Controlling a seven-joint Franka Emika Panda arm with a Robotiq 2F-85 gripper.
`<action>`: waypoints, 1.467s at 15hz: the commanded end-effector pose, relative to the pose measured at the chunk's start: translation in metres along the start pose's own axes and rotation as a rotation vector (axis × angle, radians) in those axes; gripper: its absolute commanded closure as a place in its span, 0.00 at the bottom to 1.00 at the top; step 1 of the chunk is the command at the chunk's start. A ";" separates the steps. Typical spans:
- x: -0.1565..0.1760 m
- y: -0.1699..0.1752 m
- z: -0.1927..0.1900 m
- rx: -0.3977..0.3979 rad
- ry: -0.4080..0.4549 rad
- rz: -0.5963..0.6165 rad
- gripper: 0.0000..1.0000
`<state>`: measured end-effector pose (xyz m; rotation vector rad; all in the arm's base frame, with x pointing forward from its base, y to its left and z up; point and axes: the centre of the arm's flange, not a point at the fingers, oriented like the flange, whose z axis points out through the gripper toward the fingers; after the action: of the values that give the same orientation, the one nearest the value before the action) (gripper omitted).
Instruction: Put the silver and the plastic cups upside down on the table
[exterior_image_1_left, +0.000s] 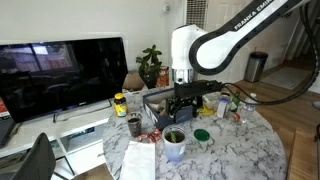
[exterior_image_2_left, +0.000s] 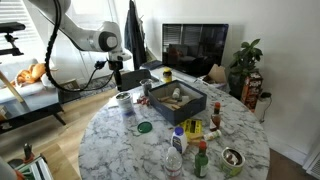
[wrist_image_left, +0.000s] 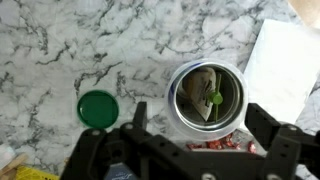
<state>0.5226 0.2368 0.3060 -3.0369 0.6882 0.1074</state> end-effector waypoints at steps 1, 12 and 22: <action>0.013 -0.014 0.028 0.018 0.019 0.019 0.00; 0.017 -0.035 0.053 0.036 0.012 -0.012 0.64; 0.019 -0.040 0.077 0.014 -0.003 -0.021 0.71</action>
<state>0.5478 0.2634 0.2380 -3.0249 0.6618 0.1135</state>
